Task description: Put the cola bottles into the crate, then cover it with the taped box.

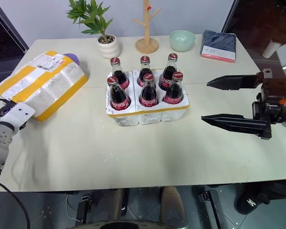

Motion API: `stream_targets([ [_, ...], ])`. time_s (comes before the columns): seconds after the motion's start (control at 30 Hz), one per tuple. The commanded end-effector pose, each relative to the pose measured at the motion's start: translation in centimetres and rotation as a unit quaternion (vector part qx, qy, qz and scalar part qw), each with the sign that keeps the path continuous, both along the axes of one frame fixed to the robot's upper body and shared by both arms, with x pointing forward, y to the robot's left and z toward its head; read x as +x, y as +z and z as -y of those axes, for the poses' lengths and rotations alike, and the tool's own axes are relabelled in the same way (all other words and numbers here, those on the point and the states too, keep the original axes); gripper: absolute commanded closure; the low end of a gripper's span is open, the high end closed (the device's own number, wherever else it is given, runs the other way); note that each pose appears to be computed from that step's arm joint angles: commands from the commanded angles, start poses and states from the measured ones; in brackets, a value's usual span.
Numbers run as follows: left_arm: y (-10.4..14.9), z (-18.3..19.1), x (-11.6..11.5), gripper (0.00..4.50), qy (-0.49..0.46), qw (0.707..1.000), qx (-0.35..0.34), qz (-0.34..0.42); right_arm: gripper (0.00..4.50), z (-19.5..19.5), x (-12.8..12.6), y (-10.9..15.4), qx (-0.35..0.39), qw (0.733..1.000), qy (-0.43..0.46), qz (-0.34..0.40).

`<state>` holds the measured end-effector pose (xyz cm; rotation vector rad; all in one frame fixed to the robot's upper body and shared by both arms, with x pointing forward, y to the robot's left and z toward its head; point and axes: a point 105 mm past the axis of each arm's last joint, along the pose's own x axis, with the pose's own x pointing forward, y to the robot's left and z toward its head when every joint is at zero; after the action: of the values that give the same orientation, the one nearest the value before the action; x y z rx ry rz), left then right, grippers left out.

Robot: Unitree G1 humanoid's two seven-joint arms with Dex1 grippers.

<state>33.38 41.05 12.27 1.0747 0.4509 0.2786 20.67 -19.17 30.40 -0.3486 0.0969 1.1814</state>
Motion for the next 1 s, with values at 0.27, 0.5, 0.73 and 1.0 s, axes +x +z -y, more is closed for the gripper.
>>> stream_targets([
  [0.27,4.6,0.3,0.9,3.27,-0.020,0.998,0.036,0.049,0.00,0.6,0.4,0.7,0.000,0.999,-0.021,0.024],
  [0.5,13.2,5.0,3.2,3.27,-0.116,0.978,0.056,0.161,0.00,0.8,1.1,0.6,0.005,0.999,-0.031,0.028],
  [0.73,20.8,16.7,4.3,3.27,-0.321,0.917,0.023,0.237,0.00,0.8,1.8,0.1,0.007,0.999,-0.043,0.033],
  [1.0,20.9,23.6,1.7,3.27,-0.466,0.873,0.065,0.127,0.00,1.2,2.4,-0.7,0.014,0.997,-0.063,0.032],
])
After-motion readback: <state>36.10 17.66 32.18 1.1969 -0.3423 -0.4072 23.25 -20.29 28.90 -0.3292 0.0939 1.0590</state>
